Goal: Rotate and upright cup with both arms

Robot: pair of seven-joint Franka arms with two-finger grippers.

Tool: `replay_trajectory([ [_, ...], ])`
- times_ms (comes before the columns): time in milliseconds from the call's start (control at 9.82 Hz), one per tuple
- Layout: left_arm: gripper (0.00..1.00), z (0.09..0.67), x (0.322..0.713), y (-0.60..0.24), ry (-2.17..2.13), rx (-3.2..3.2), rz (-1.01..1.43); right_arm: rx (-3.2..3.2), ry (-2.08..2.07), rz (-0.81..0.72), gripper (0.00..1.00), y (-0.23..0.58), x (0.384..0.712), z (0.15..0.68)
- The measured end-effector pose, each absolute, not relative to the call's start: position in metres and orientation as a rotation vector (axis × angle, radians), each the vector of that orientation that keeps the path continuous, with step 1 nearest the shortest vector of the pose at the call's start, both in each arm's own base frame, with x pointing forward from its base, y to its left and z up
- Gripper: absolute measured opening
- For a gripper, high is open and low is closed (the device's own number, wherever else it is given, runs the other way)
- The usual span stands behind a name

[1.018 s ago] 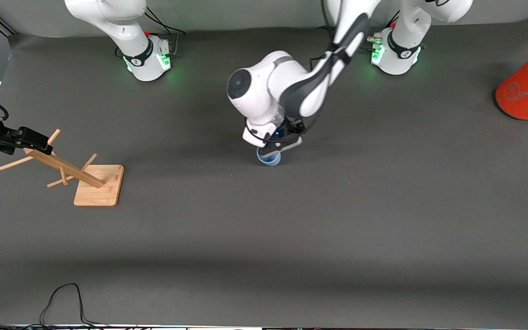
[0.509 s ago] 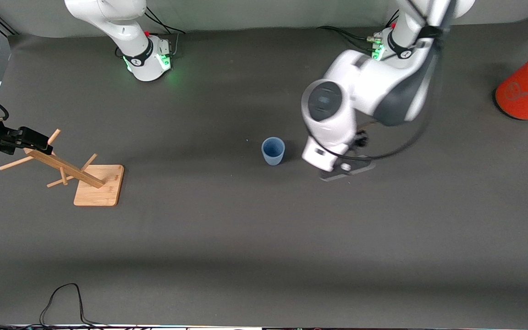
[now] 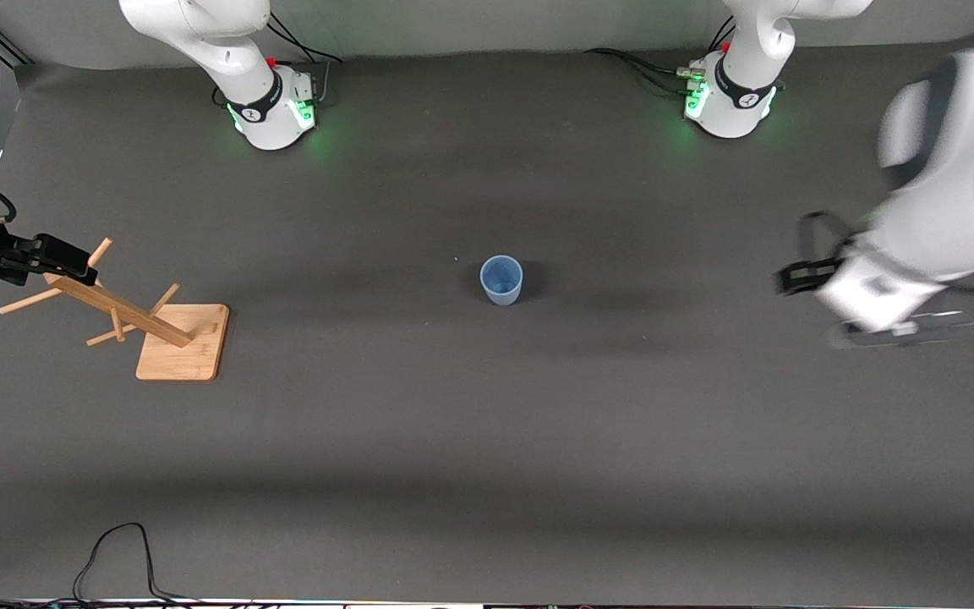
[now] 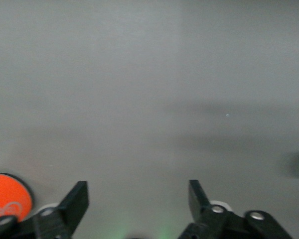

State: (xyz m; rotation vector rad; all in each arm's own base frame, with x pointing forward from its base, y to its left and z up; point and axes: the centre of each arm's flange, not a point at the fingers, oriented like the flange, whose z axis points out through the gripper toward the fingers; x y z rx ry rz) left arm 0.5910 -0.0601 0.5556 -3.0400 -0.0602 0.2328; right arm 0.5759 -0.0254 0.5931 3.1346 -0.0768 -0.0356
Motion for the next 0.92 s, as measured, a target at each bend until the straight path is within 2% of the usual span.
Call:
replay_trajectory([
  [509,1.0,0.598,0.514,-0.028,0.065,-3.137,0.059,3.135,-0.077,-0.036,1.0,-0.025,0.576,0.593],
  [916,1.0,0.596,0.513,-0.006,0.015,-3.178,0.023,3.135,-0.077,-0.036,1.0,-0.026,0.576,0.593],
])
